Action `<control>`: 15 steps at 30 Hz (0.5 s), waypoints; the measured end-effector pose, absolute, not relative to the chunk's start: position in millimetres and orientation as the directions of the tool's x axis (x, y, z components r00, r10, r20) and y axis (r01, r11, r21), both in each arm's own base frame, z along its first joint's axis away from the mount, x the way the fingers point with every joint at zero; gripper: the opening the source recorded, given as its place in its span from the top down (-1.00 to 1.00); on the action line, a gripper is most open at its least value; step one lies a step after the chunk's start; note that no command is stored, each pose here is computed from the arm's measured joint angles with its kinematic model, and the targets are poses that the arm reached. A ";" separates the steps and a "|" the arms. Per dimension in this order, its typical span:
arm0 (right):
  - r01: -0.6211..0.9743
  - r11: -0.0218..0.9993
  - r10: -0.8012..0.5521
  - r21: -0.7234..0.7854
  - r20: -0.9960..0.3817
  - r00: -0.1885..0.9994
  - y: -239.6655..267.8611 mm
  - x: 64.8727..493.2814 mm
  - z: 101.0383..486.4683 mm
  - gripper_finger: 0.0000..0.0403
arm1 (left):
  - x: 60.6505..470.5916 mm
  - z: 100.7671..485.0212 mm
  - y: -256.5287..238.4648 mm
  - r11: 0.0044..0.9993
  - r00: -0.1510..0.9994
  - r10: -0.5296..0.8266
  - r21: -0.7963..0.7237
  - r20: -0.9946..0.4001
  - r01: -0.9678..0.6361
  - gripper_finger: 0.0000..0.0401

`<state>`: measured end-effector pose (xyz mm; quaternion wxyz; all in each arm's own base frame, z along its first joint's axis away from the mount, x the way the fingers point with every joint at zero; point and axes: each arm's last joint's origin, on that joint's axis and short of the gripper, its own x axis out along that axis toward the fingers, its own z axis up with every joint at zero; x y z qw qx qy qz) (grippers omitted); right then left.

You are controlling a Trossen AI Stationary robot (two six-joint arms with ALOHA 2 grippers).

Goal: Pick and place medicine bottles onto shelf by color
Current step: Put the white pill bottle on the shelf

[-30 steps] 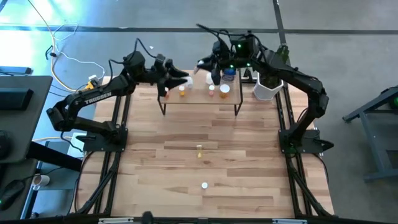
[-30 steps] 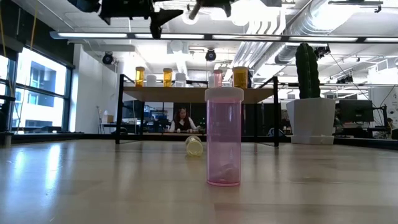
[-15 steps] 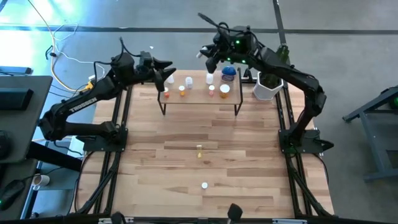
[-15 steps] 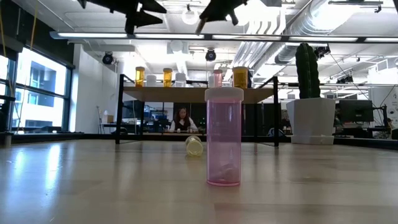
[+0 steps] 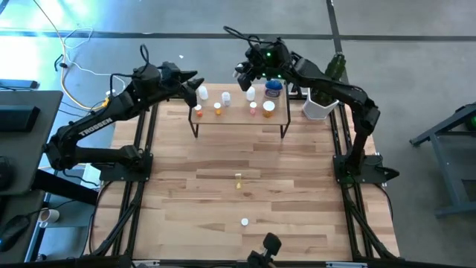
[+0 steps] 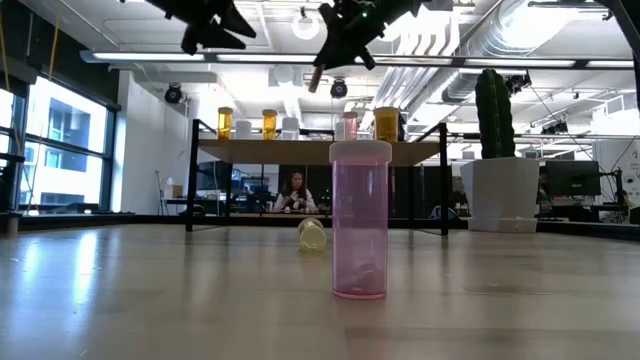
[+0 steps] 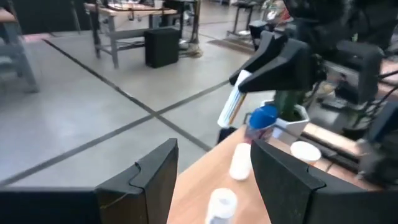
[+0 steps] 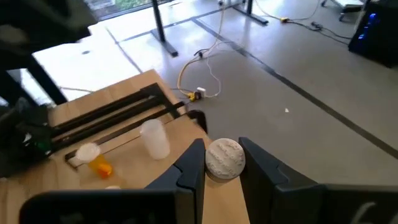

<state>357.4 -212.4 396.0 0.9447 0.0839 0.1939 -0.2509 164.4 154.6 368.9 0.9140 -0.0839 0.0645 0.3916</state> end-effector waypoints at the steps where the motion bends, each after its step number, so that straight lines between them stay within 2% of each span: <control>1: 0.513 0.856 -0.447 0.065 -0.404 0.798 -214.6 356.3 396.4 0.71 | 164.0 371.8 153.8 0.674 0.676 0.713 -0.084 -0.188 -0.734 0.04; 8: 0.521 0.849 -0.465 0.084 -0.349 0.814 -223.3 349.2 413.9 0.71 | 162.0 390.0 150.6 0.670 0.670 0.727 -0.060 -0.152 -0.740 0.04; 15: 0.502 0.860 -0.442 0.095 -0.353 0.825 -223.2 348.6 416.2 0.71 | 161.3 389.6 150.9 0.658 0.657 0.736 -0.056 -0.163 -0.751 0.04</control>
